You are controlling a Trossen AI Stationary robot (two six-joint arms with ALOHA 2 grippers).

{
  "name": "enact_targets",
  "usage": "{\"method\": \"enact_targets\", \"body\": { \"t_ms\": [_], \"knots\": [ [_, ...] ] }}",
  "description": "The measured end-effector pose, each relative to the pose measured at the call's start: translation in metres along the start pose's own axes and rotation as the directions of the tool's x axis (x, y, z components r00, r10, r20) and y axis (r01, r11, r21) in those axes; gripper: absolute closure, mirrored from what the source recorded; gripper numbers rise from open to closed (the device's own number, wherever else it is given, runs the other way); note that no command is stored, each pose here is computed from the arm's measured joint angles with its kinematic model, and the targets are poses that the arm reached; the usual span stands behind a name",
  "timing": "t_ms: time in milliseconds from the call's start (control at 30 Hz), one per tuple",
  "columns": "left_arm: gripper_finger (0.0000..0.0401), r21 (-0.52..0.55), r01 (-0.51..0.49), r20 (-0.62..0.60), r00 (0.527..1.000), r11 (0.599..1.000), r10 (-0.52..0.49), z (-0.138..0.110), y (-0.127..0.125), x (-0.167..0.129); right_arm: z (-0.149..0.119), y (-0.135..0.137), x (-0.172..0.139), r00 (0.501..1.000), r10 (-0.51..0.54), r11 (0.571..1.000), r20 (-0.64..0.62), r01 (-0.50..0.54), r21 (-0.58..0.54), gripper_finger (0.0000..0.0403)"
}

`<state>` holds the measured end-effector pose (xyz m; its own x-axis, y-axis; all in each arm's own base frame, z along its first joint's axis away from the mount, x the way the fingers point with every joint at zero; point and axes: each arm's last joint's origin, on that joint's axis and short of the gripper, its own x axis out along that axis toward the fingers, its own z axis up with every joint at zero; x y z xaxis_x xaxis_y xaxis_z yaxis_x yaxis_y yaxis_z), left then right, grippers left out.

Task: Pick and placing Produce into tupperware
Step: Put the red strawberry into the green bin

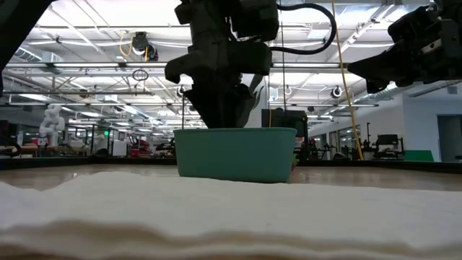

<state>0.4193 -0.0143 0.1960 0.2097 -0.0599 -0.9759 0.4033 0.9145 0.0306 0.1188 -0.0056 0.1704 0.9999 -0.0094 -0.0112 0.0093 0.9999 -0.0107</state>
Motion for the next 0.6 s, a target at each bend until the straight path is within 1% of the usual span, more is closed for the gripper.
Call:
{"method": "enact_targets", "body": {
  "t_ms": [167,433,500,600],
  "knots": [
    [0.0291,0.004,-0.056,-0.024,0.998,0.998,0.056,-0.0008,0.0016,0.0000,0.0000,0.0000,0.0000,1.000,0.000,1.000,0.000,0.000,0.000,0.0403],
    [0.0387,0.034,-0.039,-0.070,0.997,0.999,0.041,-0.0052,-0.0001,-0.0001,0.0000,0.0000,0.0000,1.000,0.000,1.000,0.000,0.000,0.000,0.0403],
    [0.0396,0.035,-0.037,-0.075,0.996,0.999,0.040,-0.0060,-0.0005,-0.0016,0.0000,0.0000,0.0000,1.000,0.000,1.000,0.000,0.000,0.000,0.0403],
    [0.0388,0.035,-0.039,-0.072,0.997,0.999,0.041,-0.0070,-0.0012,-0.0071,0.0000,0.0000,0.0000,1.000,0.000,1.000,0.000,0.000,0.000,0.0403]
  ]
}}
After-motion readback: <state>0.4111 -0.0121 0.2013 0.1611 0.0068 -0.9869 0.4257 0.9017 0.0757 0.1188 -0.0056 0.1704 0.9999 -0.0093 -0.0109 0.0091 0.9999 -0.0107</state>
